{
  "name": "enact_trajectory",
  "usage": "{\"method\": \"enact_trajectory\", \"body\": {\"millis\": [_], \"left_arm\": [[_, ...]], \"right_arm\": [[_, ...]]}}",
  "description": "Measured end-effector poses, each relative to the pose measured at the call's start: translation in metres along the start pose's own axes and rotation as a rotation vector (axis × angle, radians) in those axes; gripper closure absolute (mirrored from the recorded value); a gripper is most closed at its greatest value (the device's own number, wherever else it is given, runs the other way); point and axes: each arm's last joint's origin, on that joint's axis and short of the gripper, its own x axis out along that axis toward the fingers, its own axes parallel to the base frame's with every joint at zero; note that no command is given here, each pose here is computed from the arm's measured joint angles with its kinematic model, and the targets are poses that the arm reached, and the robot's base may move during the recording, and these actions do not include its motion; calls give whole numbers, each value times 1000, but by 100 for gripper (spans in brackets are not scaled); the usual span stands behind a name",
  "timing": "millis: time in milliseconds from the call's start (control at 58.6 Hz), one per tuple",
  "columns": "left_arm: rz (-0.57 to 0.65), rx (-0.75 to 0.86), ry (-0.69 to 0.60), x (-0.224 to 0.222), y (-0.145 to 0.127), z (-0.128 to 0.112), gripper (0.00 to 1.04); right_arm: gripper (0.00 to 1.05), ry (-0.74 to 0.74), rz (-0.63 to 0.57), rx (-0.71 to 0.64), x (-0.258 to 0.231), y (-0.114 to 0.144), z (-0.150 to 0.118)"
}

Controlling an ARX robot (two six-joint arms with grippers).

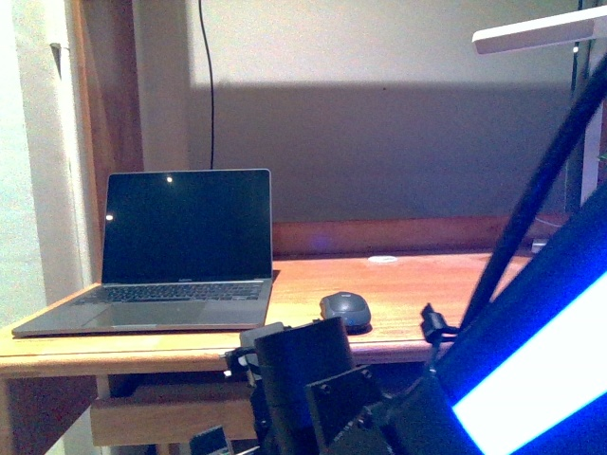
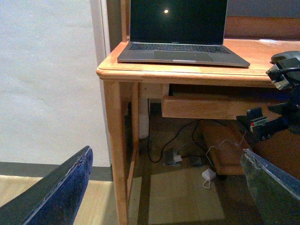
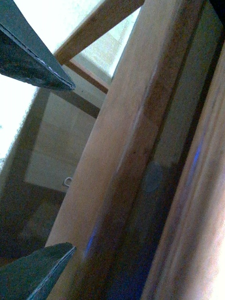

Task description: Place mouse

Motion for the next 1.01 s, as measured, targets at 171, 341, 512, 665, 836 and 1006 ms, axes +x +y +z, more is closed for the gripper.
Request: {"method": "enact_trajectory", "body": {"millis": [171,341,512,665,836,1006], "left_arm": [[0,0,0,0,0,0,8],[0,0,0,0,0,0,8],[0,0,0,0,0,0,8],[0,0,0,0,0,0,8],[0,0,0,0,0,0,8],[0,0,0,0,0,0,8]], "right_arm": [[7,-34,1,40,-46,-27,0],[7,-118,-17,62,-120,-67,2],[7,-116,-19,105,-194,-94,-23],[7,-173,-8,139,-256,-104,-44],[7,-215,-33,184,-304,-107,-68],[7,-225,-49,247,-335,-107,-90]]}}
